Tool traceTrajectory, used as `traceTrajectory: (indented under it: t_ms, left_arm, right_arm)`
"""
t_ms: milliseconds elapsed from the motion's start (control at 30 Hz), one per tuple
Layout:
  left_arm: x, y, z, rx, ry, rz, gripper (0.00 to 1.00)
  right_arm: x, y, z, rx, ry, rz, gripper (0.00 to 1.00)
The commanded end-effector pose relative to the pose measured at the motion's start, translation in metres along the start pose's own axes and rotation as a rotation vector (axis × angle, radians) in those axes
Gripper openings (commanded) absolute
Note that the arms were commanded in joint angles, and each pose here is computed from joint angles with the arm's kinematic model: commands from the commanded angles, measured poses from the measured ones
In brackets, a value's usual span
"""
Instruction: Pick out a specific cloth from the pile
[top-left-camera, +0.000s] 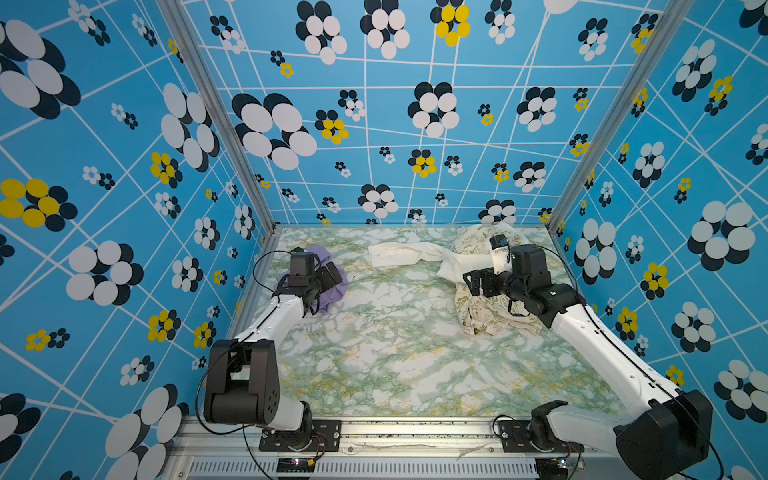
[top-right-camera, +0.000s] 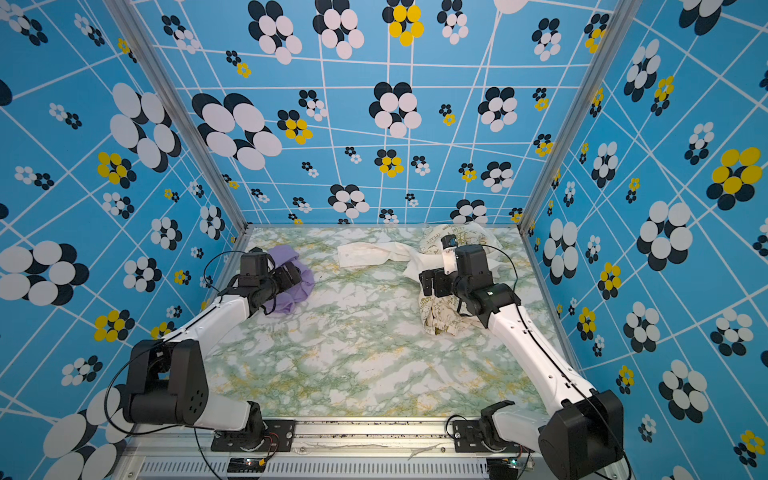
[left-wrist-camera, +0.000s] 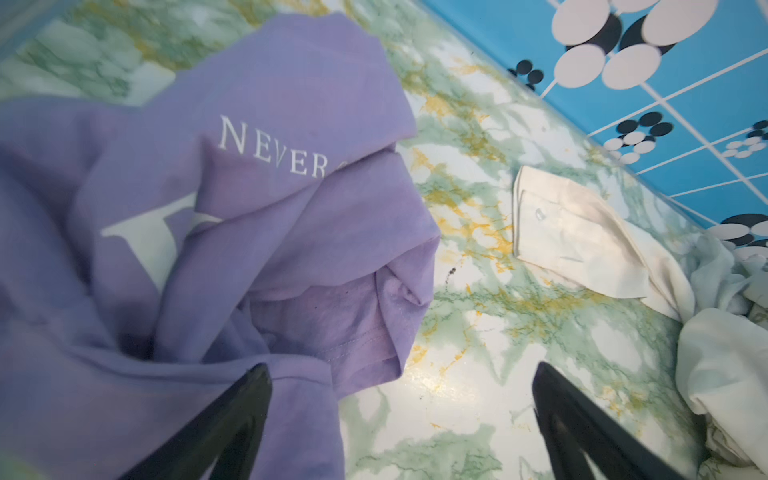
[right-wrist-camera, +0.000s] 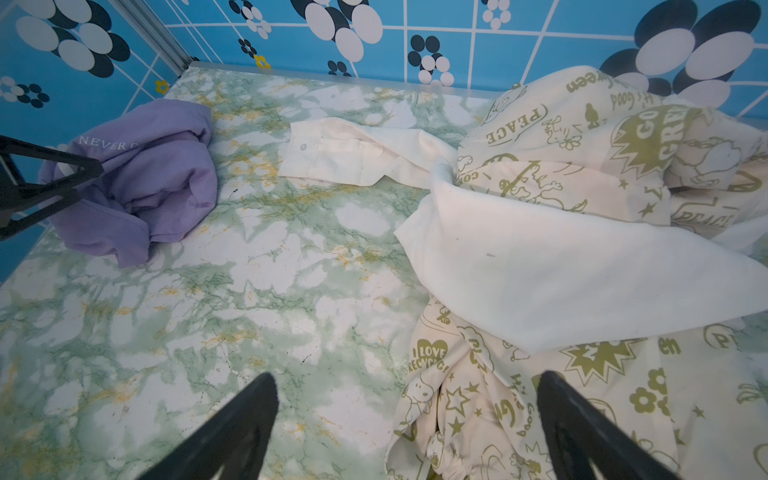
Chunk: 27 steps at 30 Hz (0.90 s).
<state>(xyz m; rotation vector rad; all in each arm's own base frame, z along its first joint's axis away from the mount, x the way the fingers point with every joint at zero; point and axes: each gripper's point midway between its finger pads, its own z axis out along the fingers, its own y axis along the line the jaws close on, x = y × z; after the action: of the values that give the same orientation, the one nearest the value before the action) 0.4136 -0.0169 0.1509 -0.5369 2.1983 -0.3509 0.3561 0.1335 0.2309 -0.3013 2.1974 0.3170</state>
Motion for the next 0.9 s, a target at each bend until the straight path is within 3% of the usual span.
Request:
traceTrajectory:
  t_ms: [0, 300, 867]
  left_arm:
    - [-0.025, -0.005, -0.026, -0.002, -0.089, 0.074, 0.99]
    - [-0.040, -0.007, -0.061, 0.018, -0.248, 0.212, 0.99]
    - [-0.002, 0.051, -0.037, -0.074, -0.377, 0.298, 0.99]
  right_arm:
    - [-0.004, -0.008, -0.002, 0.029, -0.039, 0.018, 0.99]
    - [0.005, -0.028, 0.008, 0.087, -0.074, 0.056, 0.99]
    - [0.060, -0.119, 0.022, 0.399, -0.233, 0.088, 0.99]
